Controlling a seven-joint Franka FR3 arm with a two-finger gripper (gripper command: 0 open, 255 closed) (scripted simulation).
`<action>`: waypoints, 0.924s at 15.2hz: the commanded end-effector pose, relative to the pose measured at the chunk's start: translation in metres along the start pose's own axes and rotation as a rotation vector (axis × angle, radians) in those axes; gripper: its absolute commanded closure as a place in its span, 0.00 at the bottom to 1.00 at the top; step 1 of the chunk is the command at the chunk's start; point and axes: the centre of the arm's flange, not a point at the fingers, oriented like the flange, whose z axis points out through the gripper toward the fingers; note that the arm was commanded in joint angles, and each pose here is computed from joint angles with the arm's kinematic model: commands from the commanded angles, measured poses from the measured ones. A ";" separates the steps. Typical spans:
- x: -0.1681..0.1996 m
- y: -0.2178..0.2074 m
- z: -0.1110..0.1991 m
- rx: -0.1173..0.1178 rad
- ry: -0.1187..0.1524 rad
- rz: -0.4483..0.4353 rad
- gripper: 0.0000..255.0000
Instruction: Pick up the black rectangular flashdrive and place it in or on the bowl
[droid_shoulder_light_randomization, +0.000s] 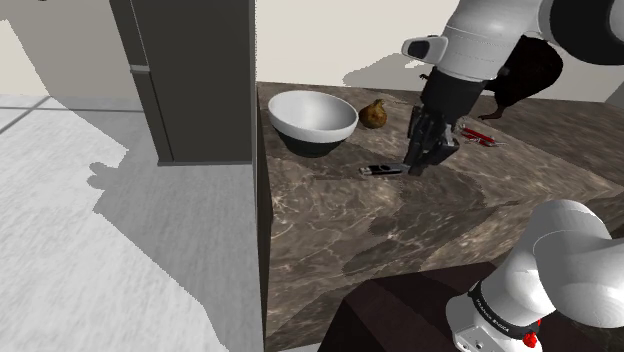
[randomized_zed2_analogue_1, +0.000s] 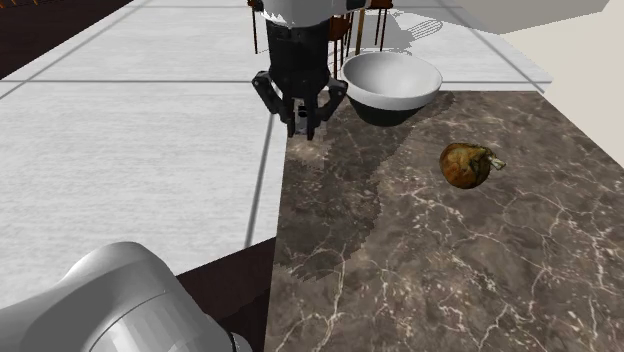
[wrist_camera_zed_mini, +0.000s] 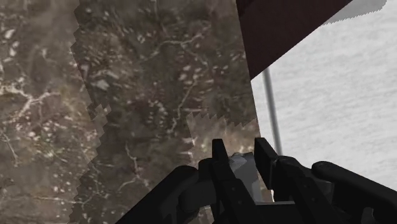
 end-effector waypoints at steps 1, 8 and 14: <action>-0.001 0.001 -0.011 0.000 0.000 0.000 1.00; 0.000 0.000 -0.048 0.000 0.000 0.000 1.00; 0.000 0.000 -0.080 0.000 0.000 0.000 1.00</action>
